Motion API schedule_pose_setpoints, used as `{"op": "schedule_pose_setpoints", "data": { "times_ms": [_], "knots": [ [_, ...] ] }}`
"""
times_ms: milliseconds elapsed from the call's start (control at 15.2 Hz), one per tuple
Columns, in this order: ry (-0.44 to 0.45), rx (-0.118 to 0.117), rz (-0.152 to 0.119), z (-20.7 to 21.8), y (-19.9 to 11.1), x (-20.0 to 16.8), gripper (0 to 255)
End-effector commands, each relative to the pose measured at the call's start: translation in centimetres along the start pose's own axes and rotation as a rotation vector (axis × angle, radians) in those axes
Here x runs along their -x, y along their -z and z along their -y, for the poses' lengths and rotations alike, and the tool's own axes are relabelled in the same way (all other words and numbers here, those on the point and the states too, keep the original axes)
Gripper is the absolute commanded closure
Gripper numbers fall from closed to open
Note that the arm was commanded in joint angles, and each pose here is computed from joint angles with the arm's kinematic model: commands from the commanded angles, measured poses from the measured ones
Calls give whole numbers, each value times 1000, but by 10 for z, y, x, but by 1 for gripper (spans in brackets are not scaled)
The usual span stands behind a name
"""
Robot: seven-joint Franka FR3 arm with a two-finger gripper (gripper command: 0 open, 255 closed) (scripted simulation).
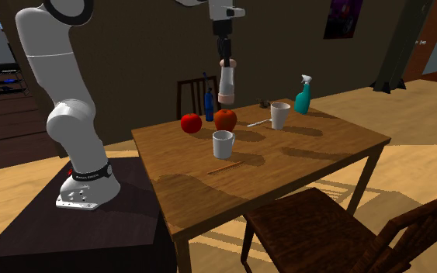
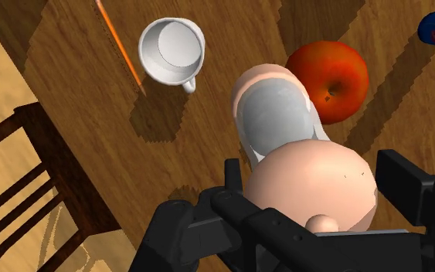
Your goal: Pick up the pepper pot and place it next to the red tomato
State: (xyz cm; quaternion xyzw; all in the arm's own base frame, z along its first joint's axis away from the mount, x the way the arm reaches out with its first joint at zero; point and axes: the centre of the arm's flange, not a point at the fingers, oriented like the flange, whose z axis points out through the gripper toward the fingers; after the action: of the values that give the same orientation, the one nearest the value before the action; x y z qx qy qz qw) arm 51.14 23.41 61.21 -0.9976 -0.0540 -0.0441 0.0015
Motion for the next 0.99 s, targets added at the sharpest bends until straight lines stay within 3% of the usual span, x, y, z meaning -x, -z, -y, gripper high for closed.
{"op": "schedule_pose_setpoints", "data": {
  "times_ms": [0, 924],
  "knots": [
    [0, 0, -1, -1, -12, 1, 255],
    [0, 0, -1, -1, -85, 7, 255]
  ]
}}
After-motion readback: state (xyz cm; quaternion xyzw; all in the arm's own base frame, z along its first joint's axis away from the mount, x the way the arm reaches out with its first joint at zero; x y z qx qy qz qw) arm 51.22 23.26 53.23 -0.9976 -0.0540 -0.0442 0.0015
